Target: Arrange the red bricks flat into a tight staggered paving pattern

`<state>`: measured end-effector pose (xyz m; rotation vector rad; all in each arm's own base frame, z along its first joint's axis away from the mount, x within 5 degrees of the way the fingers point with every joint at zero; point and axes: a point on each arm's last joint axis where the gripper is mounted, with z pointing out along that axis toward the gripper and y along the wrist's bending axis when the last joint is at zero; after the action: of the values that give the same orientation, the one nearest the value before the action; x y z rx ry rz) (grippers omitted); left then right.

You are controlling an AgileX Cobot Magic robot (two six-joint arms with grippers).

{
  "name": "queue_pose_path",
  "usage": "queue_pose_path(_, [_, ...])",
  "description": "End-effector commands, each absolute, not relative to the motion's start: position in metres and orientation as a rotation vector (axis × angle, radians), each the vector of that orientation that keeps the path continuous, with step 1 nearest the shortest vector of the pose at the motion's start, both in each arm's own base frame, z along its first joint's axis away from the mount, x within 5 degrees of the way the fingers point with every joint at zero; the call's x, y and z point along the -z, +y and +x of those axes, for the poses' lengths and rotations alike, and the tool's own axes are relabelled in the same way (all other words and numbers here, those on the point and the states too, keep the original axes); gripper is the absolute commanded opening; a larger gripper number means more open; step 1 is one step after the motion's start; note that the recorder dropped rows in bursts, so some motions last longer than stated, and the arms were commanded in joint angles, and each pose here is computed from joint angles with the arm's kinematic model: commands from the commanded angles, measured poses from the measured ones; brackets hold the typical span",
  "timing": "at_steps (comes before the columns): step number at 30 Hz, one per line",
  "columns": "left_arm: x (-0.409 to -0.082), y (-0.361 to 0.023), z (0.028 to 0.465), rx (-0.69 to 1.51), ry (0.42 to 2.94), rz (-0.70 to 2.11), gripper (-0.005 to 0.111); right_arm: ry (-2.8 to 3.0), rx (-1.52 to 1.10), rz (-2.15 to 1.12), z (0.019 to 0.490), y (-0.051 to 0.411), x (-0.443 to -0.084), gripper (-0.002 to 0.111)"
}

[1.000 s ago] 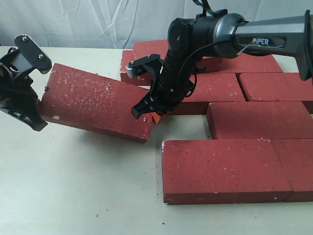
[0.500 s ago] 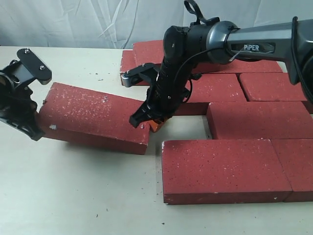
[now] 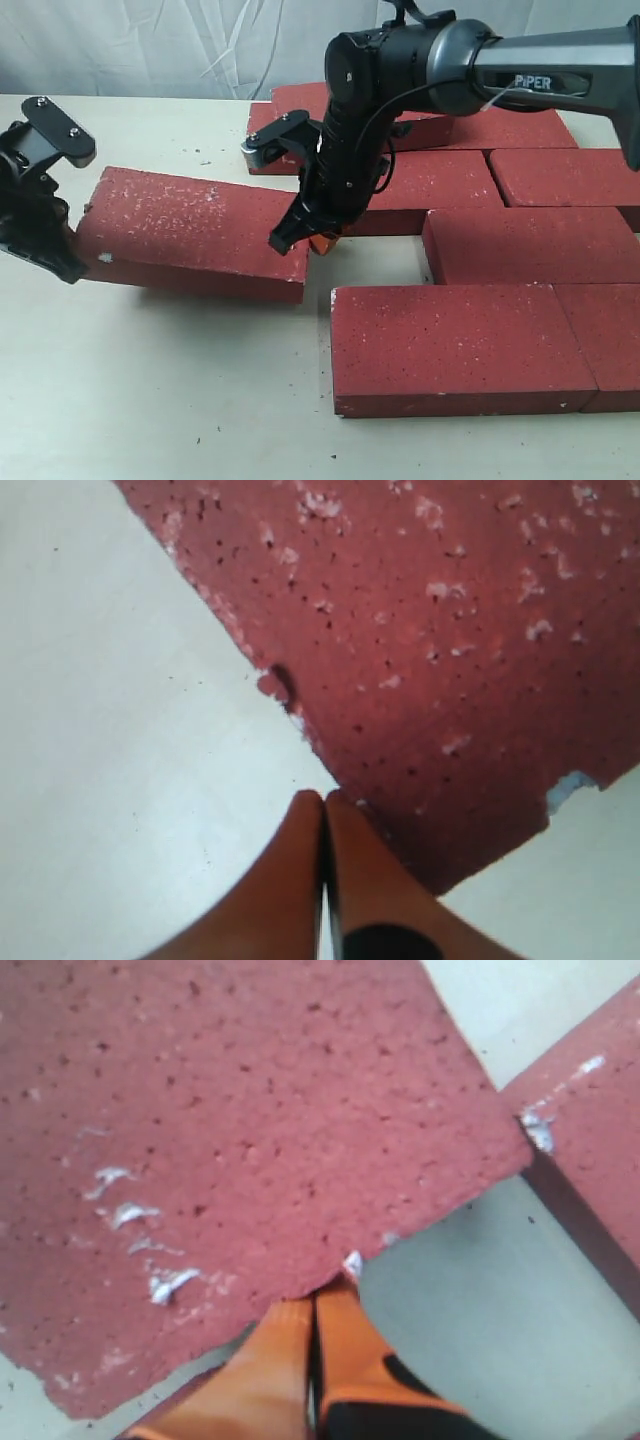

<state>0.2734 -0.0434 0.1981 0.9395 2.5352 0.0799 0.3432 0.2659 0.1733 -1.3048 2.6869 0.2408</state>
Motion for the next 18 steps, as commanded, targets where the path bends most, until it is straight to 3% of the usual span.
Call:
queue_pose_path(1, [-0.201,-0.030,0.277,-0.077,2.539,0.821,0.000,2.637,-0.195,-1.315,0.340,0.264,-0.194,-0.001])
queue_pose_path(8, [-0.203,-0.028,0.280,-0.066,2.515,0.757,0.000,2.539,-0.106,-1.283,0.356,0.263,-0.188,-0.001])
queue_pose_path(12, [-0.210,-0.029,0.291,-0.068,2.402,0.638,0.000,2.420,-0.210,-1.149,0.366,0.274,-0.193,-0.001])
queue_pose_path(18, [-0.211,-0.029,0.291,-0.064,2.397,0.626,0.000,2.324,-0.149,-1.176,0.393,0.278,-0.155,-0.001])
